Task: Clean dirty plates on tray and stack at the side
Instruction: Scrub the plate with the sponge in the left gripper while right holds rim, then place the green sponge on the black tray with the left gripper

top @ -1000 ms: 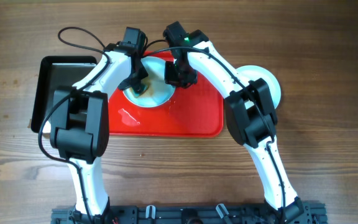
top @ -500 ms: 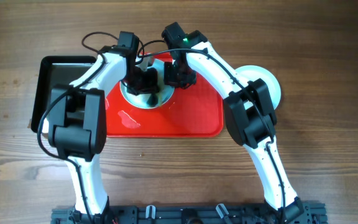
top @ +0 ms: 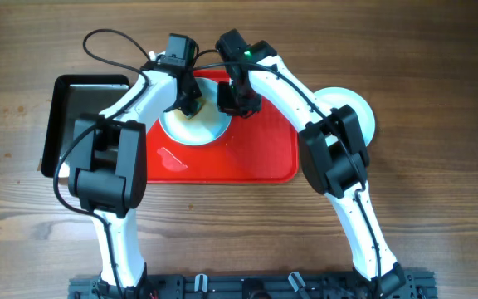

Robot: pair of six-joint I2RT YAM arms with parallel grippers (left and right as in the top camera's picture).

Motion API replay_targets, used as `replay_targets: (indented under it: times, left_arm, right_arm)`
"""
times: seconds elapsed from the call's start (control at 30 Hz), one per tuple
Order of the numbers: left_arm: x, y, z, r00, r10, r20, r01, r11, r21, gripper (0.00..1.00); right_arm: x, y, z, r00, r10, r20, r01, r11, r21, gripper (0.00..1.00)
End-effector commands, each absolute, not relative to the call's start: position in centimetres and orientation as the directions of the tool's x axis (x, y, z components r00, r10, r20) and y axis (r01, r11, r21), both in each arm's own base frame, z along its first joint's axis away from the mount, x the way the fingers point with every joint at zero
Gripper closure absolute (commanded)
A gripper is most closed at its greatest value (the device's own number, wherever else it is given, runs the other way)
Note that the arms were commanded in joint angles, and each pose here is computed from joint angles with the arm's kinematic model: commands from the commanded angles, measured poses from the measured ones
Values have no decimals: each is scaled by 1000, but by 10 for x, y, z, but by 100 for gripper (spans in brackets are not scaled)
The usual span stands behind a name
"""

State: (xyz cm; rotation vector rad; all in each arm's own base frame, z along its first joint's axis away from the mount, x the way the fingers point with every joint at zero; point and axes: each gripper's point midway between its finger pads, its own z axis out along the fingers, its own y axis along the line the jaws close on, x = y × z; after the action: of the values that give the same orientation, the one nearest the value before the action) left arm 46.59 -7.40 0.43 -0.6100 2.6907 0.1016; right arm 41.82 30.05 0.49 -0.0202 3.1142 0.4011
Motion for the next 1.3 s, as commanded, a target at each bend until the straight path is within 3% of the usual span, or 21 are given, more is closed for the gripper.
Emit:
replay_targets:
  times: [0.0,0.17,0.27,0.37,0.47,0.6,0.8,0.9,1.07,1.27]
  left_arm:
    - [413,-25,-45,-865,-413,-284,-485,832,268,96]
    - [354,-71,-48,-935,-338,109,-323,937,131,96]
    - [333,-96,-39,-933,-252,258,-263,965,-7,96]
    - [330,-112,-24,-935,-151,321,-208,967,-150,96]
    - [357,-105,1,-956,-162,244,-210,959,-188,96]
    - [412,-82,69,-977,-211,1,-206,955,-214,96]
    - [424,1,126,-927,-310,-213,-314,949,-17,96]
    - [409,50,121,-898,-396,-193,-415,907,70,96]
    - [396,100,87,-789,-588,-178,-605,794,59,96]
    - [392,113,51,-765,-613,-201,-632,774,45,96]
  right_arm:
    - [408,291,-20,-999,-29,29,-23,985,172,96]
    - [408,291,-20,-999,-29,29,-23,985,172,96]
    - [408,291,-20,-999,-29,29,-23,985,172,96]
    - [408,291,-20,-999,-30,29,-24,985,172,96]
    - [407,290,-20,-999,-40,31,-34,984,173,96]
    - [407,292,-20,-998,-47,32,-41,983,182,96]
    - [408,293,-20,-998,-47,28,-41,982,184,96]
    - [408,293,-20,-998,-47,27,-42,982,185,96]
    - [408,293,-20,-998,-49,27,-43,982,185,96]
    - [408,294,-20,-998,-49,27,-43,981,190,96]
